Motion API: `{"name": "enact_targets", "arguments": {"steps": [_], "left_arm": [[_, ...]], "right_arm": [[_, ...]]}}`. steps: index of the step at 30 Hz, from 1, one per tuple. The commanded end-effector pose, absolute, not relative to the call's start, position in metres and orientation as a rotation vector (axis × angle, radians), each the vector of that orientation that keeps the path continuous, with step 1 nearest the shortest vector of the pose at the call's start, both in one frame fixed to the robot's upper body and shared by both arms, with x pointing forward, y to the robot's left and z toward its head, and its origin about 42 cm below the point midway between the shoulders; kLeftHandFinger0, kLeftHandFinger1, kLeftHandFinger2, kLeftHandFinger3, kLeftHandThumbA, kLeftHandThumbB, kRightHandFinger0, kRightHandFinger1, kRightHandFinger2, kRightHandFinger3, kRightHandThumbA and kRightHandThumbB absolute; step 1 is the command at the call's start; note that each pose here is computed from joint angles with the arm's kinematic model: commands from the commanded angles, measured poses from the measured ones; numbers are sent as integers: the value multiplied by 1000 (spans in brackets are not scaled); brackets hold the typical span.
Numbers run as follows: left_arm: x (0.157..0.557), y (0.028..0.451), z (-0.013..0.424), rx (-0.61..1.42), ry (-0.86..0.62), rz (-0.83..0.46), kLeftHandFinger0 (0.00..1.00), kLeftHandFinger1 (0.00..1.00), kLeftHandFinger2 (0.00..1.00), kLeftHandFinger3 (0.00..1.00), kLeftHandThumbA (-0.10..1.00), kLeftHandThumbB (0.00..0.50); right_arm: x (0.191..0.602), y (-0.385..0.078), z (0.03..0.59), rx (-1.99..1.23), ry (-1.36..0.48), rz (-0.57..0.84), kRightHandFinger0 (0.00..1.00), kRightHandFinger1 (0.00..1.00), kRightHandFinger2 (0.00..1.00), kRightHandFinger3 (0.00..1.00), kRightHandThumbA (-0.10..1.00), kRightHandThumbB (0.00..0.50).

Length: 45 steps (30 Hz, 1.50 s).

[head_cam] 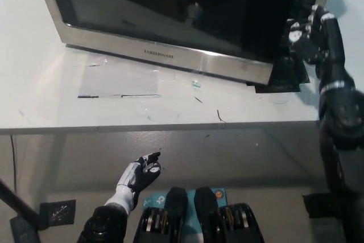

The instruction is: A microwave is kept infront of the robot with its door slightly ajar. The robot uses its right hand to push the door towards the left to open it.

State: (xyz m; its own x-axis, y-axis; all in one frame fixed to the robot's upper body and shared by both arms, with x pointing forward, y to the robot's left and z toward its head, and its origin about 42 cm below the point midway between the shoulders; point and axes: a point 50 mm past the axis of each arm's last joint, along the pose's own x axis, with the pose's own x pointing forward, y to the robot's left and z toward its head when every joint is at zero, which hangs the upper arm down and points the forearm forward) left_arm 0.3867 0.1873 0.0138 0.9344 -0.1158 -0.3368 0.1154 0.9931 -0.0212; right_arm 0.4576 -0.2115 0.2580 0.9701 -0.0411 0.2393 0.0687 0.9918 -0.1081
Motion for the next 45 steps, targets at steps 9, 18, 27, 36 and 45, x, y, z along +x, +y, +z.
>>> {"name": "enact_targets", "arguments": {"steps": [9, 18, 27, 36, 45], "left_arm": [[403, 184, 29, 14, 293, -136, 1000, 961, 962, 801, 259, 347], [403, 182, 28, -4, 298, -135, 961, 914, 900, 770, 254, 359], [401, 181, 26, -6, 300, -135, 917, 890, 891, 775, 274, 354], [402, 181, 27, -17, 295, -131, 879, 856, 847, 713, 258, 359], [405, 179, 28, -23, 290, -132, 818, 812, 821, 721, 246, 361]], "right_arm": [[373, -158, 262, 84, -297, 205, 277, 352, 488, 685, 36, 159], [319, -145, 247, 89, -295, 326, 371, 424, 513, 715, 186, 156], [285, -125, 226, 131, -256, 382, 303, 375, 483, 706, 217, 160], [276, -121, 212, 149, -209, 374, 289, 344, 458, 696, 224, 140], [269, -170, 194, 139, -185, 203, 317, 384, 518, 758, 155, 107]]}}
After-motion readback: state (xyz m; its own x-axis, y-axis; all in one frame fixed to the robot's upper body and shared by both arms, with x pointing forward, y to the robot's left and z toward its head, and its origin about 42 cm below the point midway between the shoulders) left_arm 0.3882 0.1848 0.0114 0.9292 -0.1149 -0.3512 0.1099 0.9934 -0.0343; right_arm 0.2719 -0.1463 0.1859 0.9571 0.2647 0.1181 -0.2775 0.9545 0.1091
